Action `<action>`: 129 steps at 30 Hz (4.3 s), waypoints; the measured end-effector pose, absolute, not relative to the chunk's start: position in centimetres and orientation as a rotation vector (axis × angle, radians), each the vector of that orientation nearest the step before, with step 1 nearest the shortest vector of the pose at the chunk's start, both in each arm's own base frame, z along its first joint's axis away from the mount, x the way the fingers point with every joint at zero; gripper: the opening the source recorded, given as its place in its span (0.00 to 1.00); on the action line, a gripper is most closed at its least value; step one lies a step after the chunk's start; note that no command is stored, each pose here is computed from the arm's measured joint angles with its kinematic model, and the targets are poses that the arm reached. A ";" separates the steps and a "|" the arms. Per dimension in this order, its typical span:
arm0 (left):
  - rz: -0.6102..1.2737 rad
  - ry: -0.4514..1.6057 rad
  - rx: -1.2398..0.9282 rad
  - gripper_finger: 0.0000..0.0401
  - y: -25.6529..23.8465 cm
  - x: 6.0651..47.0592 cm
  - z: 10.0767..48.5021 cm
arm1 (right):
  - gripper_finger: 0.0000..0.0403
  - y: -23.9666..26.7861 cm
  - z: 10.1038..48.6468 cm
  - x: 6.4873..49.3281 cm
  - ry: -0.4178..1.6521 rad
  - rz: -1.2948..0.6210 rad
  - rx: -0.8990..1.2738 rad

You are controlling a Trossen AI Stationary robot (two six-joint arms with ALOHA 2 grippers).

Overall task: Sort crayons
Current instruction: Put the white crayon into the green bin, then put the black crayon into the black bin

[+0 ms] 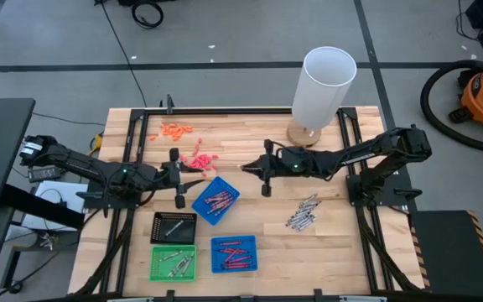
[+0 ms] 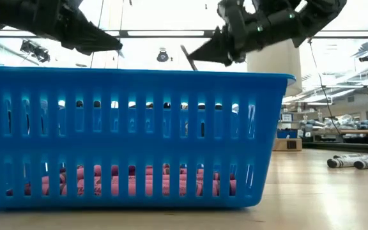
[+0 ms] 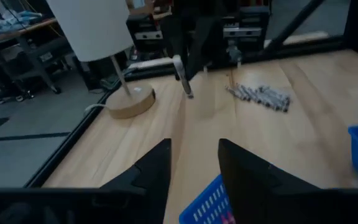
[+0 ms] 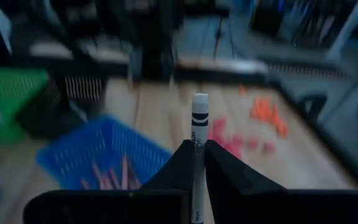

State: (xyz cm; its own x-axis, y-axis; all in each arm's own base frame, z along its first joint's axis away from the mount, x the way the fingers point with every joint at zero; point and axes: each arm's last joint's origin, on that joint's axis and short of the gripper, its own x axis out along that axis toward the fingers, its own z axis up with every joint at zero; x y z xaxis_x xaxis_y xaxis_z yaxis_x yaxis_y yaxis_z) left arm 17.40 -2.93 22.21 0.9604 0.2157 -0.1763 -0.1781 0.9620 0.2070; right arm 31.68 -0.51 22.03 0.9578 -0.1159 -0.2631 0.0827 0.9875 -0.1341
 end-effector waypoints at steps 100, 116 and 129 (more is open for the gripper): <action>-0.292 1.067 -0.576 0.08 -14.9 18.2 20.8 | 0.51 1.0 23.9 31.7 0.117 -0.090 -0.133; -0.280 1.251 -0.574 0.09 -18.1 17.1 17.8 | 0.51 1.0 23.9 31.7 0.117 -0.089 -0.114; -0.328 1.296 -0.567 0.09 -18.1 17.4 17.4 | 0.51 1.0 23.6 31.6 0.144 -0.085 -0.116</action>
State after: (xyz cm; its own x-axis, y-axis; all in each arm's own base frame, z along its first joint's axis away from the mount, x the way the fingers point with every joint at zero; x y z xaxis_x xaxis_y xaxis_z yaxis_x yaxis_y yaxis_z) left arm 17.35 -18.09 17.41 0.2531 -0.5317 -0.8082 -0.0824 0.8206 -0.5656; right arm 31.62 1.03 23.63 0.9860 -0.0926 -0.1384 0.0760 0.9897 -0.1211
